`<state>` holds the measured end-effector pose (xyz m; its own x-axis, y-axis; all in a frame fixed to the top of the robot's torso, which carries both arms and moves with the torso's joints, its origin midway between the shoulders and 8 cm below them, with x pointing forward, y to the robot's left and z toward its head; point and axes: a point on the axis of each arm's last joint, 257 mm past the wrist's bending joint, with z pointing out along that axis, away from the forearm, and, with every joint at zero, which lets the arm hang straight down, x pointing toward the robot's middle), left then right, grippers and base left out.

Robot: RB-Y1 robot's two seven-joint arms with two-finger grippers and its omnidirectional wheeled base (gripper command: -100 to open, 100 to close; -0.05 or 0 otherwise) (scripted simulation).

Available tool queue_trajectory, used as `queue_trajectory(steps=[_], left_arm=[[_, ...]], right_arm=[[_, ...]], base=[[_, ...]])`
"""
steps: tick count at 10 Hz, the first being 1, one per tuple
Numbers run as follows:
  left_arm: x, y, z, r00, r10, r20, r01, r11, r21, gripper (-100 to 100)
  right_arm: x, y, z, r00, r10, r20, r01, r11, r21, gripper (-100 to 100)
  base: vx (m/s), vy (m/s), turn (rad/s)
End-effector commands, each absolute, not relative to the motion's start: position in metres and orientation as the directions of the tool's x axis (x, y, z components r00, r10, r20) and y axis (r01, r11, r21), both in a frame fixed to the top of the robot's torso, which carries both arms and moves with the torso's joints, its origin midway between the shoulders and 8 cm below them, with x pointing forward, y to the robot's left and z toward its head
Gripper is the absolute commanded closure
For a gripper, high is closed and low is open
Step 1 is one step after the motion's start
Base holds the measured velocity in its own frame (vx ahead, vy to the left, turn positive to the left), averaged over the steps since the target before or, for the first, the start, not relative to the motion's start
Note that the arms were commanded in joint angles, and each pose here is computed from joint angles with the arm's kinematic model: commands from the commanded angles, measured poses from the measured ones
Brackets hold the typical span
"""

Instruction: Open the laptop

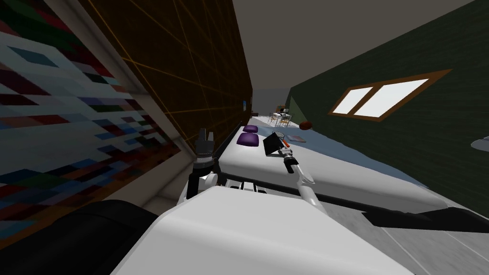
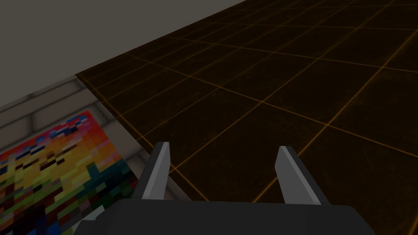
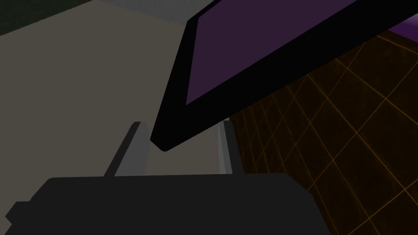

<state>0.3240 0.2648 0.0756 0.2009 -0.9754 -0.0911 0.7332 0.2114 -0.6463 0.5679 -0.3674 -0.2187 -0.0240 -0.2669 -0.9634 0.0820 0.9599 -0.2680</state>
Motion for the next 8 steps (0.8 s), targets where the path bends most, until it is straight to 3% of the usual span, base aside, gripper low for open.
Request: queue_trajectory(steps=[1,4,5,8], left_arm=[[0.324,0.265,0.076,0.201,-0.975,-0.091,0.733,0.211,-0.646,0],[0.324,0.265,0.076,0.201,-0.975,-0.091,0.733,0.212,-0.646,0],[0.324,0.265,0.076,0.201,-0.975,-0.091,0.733,0.211,-0.646,0],[0.324,0.265,0.076,0.201,-0.975,-0.091,0.733,0.211,-0.646,0]], right_arm=[[0.555,-0.352,-0.248,-0.04,-0.159,-0.986,0.044,0.986,-0.161,100],[0.538,-0.335,-0.274,-0.042,-0.023,-0.999,0.01,1.0,-0.024,100],[0.558,-0.351,-0.253,-0.028,-0.053,-0.998,0.04,0.998,-0.054,-100],[0.57,-0.359,-0.243,-0.03,-0.054,-0.998,0.054,0.997,-0.055,-100]], base=[[0.094,-0.065,-0.102],[0.092,-0.067,-0.102],[-0.036,-0.037,0.073],[-0.082,-0.006,0.072]])
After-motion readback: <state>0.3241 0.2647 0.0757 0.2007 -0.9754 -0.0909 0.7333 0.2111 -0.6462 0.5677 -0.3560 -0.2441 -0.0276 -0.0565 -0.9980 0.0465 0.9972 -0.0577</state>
